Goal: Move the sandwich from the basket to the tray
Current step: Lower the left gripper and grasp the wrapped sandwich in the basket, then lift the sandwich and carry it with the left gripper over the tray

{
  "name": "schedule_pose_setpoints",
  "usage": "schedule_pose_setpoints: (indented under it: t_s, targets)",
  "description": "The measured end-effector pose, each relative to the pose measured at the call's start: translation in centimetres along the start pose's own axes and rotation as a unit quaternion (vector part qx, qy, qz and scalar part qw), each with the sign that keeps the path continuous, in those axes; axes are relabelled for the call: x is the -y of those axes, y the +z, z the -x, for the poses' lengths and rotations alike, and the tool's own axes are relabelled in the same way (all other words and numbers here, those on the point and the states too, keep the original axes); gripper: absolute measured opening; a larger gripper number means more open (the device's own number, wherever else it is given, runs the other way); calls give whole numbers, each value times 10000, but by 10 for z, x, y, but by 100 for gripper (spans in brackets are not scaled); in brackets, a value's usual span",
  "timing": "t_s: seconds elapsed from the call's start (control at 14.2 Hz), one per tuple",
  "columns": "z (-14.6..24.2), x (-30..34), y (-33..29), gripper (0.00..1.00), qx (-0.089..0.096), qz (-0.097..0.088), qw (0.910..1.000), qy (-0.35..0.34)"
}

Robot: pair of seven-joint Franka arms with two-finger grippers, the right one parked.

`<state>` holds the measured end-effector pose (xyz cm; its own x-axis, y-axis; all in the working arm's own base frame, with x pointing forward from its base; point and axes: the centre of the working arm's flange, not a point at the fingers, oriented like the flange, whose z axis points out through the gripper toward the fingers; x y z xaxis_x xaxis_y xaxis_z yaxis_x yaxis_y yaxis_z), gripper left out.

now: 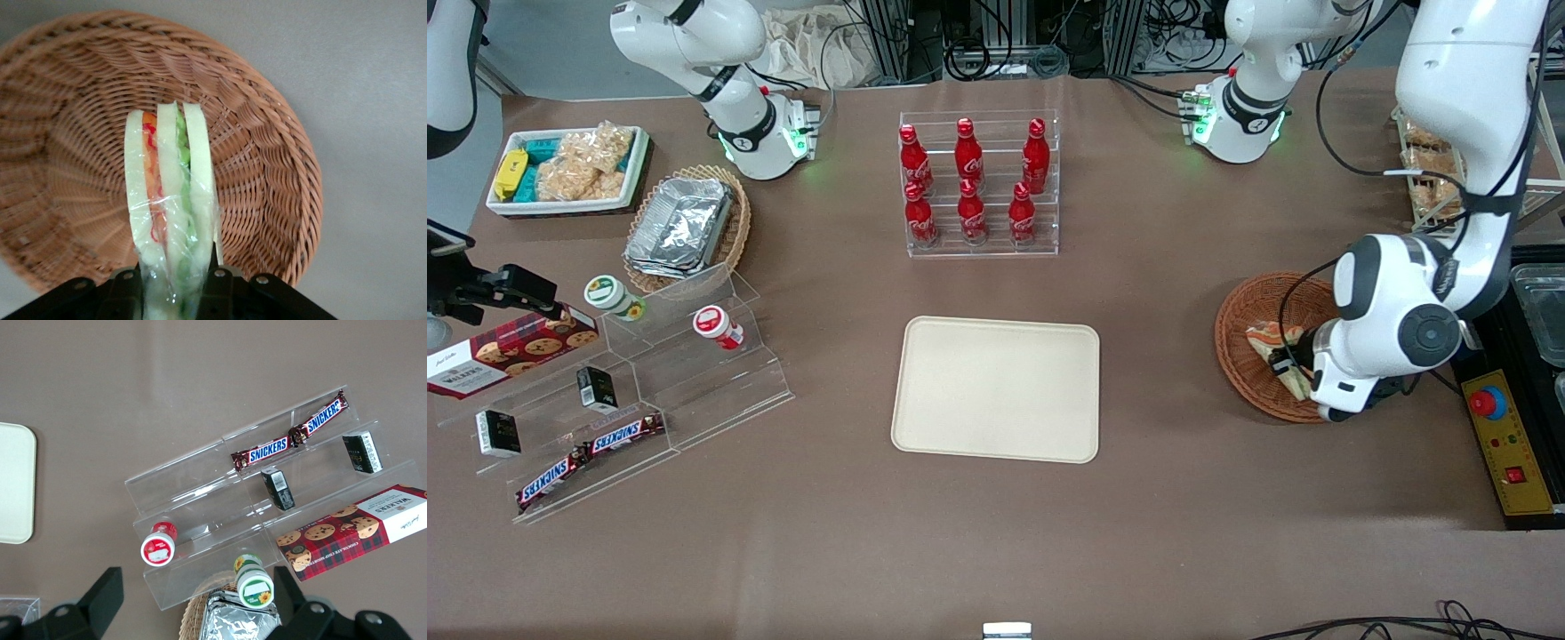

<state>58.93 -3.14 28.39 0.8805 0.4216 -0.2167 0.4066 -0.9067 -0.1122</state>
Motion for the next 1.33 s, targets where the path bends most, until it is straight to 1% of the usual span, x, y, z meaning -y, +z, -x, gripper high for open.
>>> schedule_pose_setpoints:
  t_s: [0.07, 0.14, 0.21, 0.28, 0.49, 0.56, 0.63, 0.7, 0.84, 0.91, 1.12, 1.26, 1.33]
  targets:
    - [3, 3, -22, 31, 33, -61, 9999, 84]
    - [8, 5, -49, 29, 44, -112, 9998, 141]
    - [13, 5, -78, 24, -12, -121, 9997, 194]
    - [19, 1, -107, 19, -132, -87, 9995, 264]
    - [40, -22, -177, 19, -577, 98, 9967, 561]
    - [47, -32, -190, 19, -679, 147, 9948, 740]
    - [54, -42, -197, 19, -736, 179, 9927, 936]
    - [62, -55, -198, 19, -748, 192, 9906, 1128]
    - [81, -85, -192, 19, -686, 204, 9862, 1496]
    - [91, -103, -187, 19, -637, 220, 9834, 1684]
    - [115, -162, -160, 19, -412, 317, 9730, 2247]
    - [125, -202, -136, 19, -319, 347, 9656, 2557]
    - [126, -218, -123, 19, -283, 342, 9635, 2639]
